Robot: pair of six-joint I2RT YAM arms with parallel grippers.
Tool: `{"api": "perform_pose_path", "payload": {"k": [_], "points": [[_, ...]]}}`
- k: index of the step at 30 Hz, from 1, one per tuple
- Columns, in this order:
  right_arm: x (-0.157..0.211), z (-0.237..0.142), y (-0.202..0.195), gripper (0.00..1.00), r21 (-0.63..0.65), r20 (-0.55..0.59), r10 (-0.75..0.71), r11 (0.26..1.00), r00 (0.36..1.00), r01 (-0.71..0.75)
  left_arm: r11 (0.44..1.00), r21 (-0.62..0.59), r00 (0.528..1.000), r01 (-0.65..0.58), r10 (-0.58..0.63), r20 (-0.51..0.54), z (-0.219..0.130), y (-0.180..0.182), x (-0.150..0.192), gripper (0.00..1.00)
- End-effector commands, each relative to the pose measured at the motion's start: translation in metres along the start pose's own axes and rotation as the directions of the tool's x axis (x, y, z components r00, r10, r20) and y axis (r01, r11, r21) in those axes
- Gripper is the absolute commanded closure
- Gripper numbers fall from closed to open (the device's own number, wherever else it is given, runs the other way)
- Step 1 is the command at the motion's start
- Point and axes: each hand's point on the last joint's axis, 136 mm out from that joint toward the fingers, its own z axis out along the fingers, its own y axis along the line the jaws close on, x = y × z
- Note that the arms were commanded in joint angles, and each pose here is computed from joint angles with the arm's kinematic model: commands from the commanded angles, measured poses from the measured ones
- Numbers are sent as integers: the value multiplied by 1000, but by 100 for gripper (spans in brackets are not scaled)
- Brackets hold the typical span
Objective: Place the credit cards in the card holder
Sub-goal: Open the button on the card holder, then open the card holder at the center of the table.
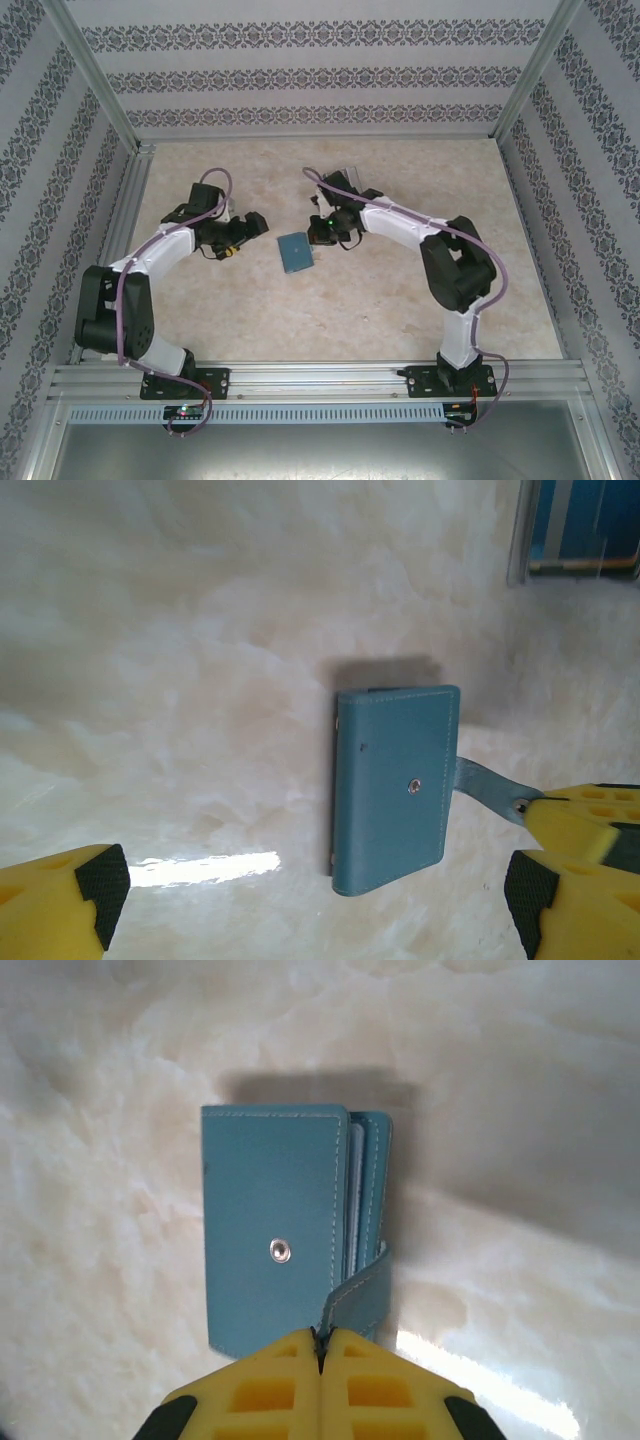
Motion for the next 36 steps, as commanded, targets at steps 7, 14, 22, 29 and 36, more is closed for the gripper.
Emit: {"api": "perform_pose_path", "payload": {"k": [7, 14, 22, 29, 36], "points": [[5, -30, 4, 100, -278, 92, 220, 942, 971, -187, 995, 84, 996, -56, 62, -71, 33, -39, 4, 7], [-6, -50, 12, 100, -330, 129, 215, 930, 968, -163, 982, 147, 987, -121, 135, -88, 36, -64, 6, 12], [-19, -63, 29, 100, -357, 151, 183, 927, 972, -119, 973, 166, 975, -158, 180, -129, 46, -76, 16, 16], [-20, -67, 40, 100, -376, 151, 169, 921, 974, -101, 976, 160, 974, -150, 173, -147, 57, -77, 19, 17], [-16, -63, 43, 100, -372, 142, 158, 923, 977, -95, 976, 168, 972, -139, 167, -168, 71, -80, 17, 17]]}}
